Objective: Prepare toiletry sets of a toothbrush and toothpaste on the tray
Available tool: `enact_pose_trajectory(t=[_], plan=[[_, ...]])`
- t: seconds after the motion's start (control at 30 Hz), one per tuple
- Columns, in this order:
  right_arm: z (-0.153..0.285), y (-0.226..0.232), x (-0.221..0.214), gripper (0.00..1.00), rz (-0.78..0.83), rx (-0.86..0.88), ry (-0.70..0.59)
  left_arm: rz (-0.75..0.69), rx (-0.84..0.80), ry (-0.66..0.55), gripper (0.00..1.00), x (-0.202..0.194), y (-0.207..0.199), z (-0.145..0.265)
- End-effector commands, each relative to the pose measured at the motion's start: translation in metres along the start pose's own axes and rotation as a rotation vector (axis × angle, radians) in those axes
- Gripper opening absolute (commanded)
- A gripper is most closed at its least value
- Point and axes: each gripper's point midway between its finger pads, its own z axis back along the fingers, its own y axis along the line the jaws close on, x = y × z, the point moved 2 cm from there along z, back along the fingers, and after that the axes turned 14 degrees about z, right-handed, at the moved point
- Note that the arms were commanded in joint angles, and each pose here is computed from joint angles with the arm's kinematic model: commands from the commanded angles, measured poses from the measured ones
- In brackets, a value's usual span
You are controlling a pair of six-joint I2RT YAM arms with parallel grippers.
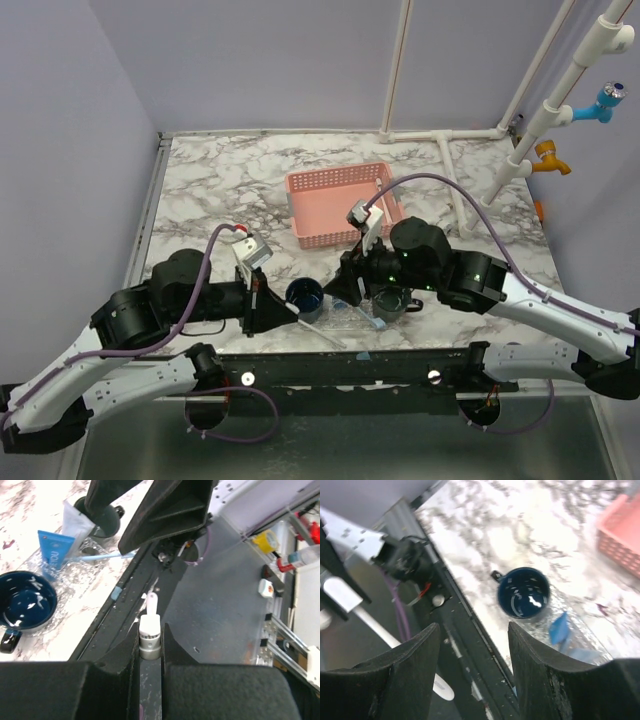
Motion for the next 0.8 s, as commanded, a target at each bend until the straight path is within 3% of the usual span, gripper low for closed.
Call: enact_pose_trajectory(t=[0.0, 0.4, 0.77], plan=[[0.010, -0.037, 0.001, 0.59, -0.036, -0.263, -0.014, -0.021, 0.194, -0.077, 0.00, 0.013, 0.027, -0.010], [0.013, -0.066, -0.018, 0.59, -0.133, -0.457, -0.069, -0.050, 0.390, -0.191, 0.00, 0.023, 0.056, -0.030], [0.025, -0.088, -0.034, 0.59, -0.273, -0.624, -0.146, -0.099, 0.434, -0.185, 0.00, 0.021, 0.060, -0.051]])
